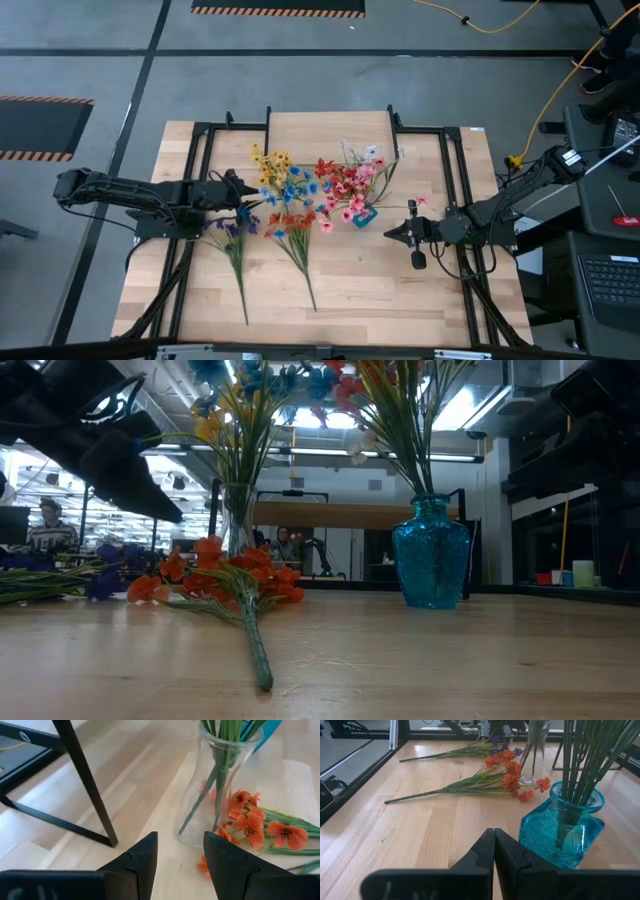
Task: Pick and place flowers into a vace then onto a shelf
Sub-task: Put the violet flowers into the transparent vase
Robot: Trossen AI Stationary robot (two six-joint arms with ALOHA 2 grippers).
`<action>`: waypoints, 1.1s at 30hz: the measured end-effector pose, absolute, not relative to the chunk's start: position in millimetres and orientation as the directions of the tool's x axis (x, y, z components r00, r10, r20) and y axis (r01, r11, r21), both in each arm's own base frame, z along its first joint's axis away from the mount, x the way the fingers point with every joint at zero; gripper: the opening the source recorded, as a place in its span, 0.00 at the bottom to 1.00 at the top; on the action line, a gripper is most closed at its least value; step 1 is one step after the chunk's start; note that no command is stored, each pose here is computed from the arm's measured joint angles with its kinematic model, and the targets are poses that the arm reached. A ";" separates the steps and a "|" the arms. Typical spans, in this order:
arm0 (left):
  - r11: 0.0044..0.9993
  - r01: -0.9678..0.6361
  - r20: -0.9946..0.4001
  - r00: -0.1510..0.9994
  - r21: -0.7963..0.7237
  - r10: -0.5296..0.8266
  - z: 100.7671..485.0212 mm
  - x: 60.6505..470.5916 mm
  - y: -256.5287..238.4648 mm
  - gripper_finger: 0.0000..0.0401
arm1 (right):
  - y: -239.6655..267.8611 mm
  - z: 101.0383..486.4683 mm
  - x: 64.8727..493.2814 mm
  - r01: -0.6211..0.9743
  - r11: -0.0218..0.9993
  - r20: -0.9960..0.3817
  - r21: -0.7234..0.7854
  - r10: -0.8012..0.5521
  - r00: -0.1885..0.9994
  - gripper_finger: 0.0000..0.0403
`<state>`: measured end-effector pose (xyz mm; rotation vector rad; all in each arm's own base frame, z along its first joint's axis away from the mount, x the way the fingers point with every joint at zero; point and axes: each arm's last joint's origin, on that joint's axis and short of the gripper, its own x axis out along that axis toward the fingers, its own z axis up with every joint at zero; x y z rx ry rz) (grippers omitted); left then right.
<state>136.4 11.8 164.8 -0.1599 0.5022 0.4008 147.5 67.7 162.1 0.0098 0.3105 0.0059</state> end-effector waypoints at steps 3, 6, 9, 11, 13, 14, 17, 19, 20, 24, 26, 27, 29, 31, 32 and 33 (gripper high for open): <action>0.901 -0.432 -0.507 0.784 -0.031 0.358 163.4 135.2 12.5 0.38 | 67.7 162.1 147.5 -0.004 1.000 -0.305 0.011 0.007 0.952 0.04; 0.890 -0.456 -0.531 0.755 -0.005 0.384 160.6 133.0 13.3 0.38 | 67.8 162.1 147.5 -0.004 1.000 -0.306 0.011 0.007 0.952 0.04; 0.873 -0.487 -0.568 0.711 0.028 0.414 156.2 129.2 14.1 0.38 | 67.8 162.1 147.5 -0.005 1.000 -0.305 0.011 0.008 0.952 0.04; 0.864 -0.502 -0.593 0.685 0.039 0.424 153.5 126.8 14.3 0.38 | 67.7 162.1 147.5 -0.004 1.000 -0.305 0.011 0.007 0.952 0.04; 0.861 -0.508 -0.603 0.677 0.033 0.422 152.5 126.0 14.3 0.38 | 67.8 162.1 147.5 -0.004 1.000 -0.305 0.011 0.008 0.952 0.04; 0.865 -0.502 -0.604 0.682 0.025 0.413 152.6 126.2 14.0 0.38 | 67.7 162.1 147.5 -0.004 1.000 -0.305 0.011 0.007 0.952 0.04; 0.873 -0.487 -0.594 0.702 0.003 0.393 154.0 127.8 13.5 0.38 | 67.7 162.1 147.6 -0.004 1.000 -0.305 0.011 0.007 0.952 0.04; 0.875 -0.485 -0.586 0.708 0.002 0.394 154.8 128.4 13.5 0.38 | 67.7 162.2 147.5 -0.004 1.000 -0.305 0.011 0.007 0.952 0.03; 0.877 -0.481 -0.583 0.710 0.006 0.394 155.1 128.6 13.5 0.38 | 67.7 162.2 147.5 -0.004 1.000 -0.305 0.011 0.007 0.952 0.03; 0.879 -0.477 -0.570 0.721 0.002 0.393 163.2 130.4 13.5 0.38 | 67.7 162.1 147.5 -0.004 1.000 -0.305 0.011 0.007 0.952 0.03; 0.879 -0.477 -0.553 0.734 -0.008 0.393 170.8 132.5 13.5 0.38 | 67.7 162.2 147.5 -0.004 1.000 -0.305 0.011 0.007 0.952 0.04; 0.879 -0.477 -0.544 0.741 -0.014 0.393 175.0 133.6 13.5 0.38 | 67.7 162.2 147.5 -0.004 1.000 -0.305 0.011 0.007 0.952 0.04; 0.879 -0.476 -0.531 0.751 -0.022 0.393 184.6 135.4 13.6 0.37 | 67.8 162.1 147.5 -0.004 1.000 -0.305 0.011 0.007 0.952 0.04; 0.879 -0.477 -0.543 0.742 -0.015 0.393 192.6 135.0 13.6 0.34 | 67.7 162.1 147.6 -0.004 1.000 -0.305 0.011 0.007 0.952 0.04; 0.876 -0.482 -0.560 0.729 -0.011 0.394 195.9 133.9 13.6 0.33 | 67.7 162.1 147.5 -0.004 1.000 -0.305 0.011 0.007 0.952 0.03; 0.870 -0.492 -0.578 0.713 -0.009 0.397 199.4 132.5 13.7 0.32 | 67.8 162.1 147.5 -0.004 1.000 -0.305 0.011 0.007 0.952 0.04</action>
